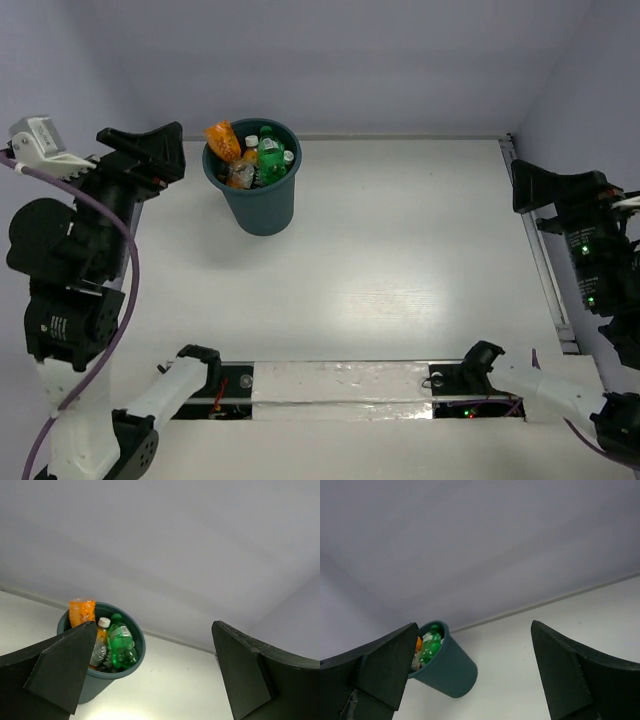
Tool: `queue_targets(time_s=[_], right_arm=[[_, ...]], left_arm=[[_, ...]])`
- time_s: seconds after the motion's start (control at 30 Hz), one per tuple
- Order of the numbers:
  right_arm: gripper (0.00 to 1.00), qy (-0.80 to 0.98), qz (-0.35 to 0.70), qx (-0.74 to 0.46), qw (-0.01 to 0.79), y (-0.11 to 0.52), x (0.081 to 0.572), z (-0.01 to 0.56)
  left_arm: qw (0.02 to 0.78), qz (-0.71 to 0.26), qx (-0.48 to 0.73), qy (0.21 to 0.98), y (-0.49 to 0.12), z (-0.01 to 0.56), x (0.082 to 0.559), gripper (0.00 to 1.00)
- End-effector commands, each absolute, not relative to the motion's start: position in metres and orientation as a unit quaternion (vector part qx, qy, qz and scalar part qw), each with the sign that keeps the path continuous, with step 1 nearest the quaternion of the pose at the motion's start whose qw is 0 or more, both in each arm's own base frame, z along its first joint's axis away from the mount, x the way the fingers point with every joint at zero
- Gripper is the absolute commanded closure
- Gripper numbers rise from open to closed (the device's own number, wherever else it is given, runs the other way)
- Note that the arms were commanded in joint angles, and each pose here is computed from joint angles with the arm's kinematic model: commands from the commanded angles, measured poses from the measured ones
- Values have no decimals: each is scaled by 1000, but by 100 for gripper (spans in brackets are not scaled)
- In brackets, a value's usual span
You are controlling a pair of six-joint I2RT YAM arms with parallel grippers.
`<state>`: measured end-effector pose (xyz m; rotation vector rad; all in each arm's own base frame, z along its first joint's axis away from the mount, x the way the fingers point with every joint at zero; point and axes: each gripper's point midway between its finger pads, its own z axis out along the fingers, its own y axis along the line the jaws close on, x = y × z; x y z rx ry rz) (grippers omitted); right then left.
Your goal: Put the plastic bottles in the bin
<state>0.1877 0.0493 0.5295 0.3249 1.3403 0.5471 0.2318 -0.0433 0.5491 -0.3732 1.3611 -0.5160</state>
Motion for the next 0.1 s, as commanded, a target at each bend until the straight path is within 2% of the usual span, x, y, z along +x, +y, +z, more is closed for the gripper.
queue_targets(time_s=[0.0, 0.07], right_arm=[[0, 635, 177, 179, 730, 39, 204, 503], [0, 635, 181, 179, 729, 43, 207, 498]], left_arm=[[701, -253, -160, 648, -58, 527, 245, 1], [684, -254, -162, 664, -62, 515, 249, 1]])
